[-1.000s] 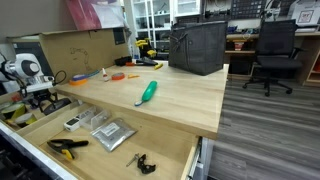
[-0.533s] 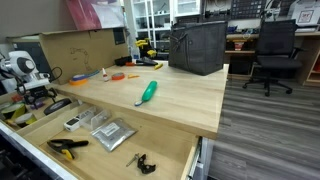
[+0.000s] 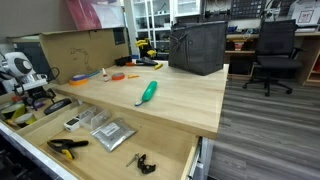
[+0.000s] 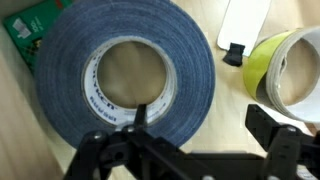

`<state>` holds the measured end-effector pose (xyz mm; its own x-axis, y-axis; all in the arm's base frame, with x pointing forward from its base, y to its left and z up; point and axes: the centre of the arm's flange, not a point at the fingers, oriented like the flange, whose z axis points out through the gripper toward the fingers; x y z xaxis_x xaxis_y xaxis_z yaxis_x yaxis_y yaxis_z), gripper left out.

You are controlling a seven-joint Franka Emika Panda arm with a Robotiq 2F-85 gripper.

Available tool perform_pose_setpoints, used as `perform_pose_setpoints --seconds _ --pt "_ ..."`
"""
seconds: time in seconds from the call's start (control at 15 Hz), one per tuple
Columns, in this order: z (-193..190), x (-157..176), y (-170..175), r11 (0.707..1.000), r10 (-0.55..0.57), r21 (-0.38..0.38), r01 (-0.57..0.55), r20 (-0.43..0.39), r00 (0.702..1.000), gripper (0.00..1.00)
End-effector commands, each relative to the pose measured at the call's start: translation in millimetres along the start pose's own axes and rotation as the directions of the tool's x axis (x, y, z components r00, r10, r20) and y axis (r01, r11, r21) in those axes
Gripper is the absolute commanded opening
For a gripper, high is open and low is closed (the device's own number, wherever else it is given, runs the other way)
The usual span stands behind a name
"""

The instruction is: Put the black masking tape on the left side of the open drawer.

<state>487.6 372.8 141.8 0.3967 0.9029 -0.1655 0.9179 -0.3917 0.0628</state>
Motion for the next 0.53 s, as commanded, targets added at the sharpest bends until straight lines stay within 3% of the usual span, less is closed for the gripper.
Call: perform_pose_setpoints --seconds 0.0,0.13,0.27,0.47 --pt "-0.6 -20.5 -1.2 0.998 0.062 -0.035 -0.06 0.06 0.996 1.0" --pt "3.0 -24.5 -0.7 0.996 0.085 -0.038 -0.082 0.077 0.993 1.0" --pt "8.9 -25.5 -1.6 0.994 0.104 -0.037 -0.101 0.091 0.99 0.74" --pt "12.6 -25.3 -4.6 0.993 0.116 -0.036 -0.113 0.101 0.988 0.49"
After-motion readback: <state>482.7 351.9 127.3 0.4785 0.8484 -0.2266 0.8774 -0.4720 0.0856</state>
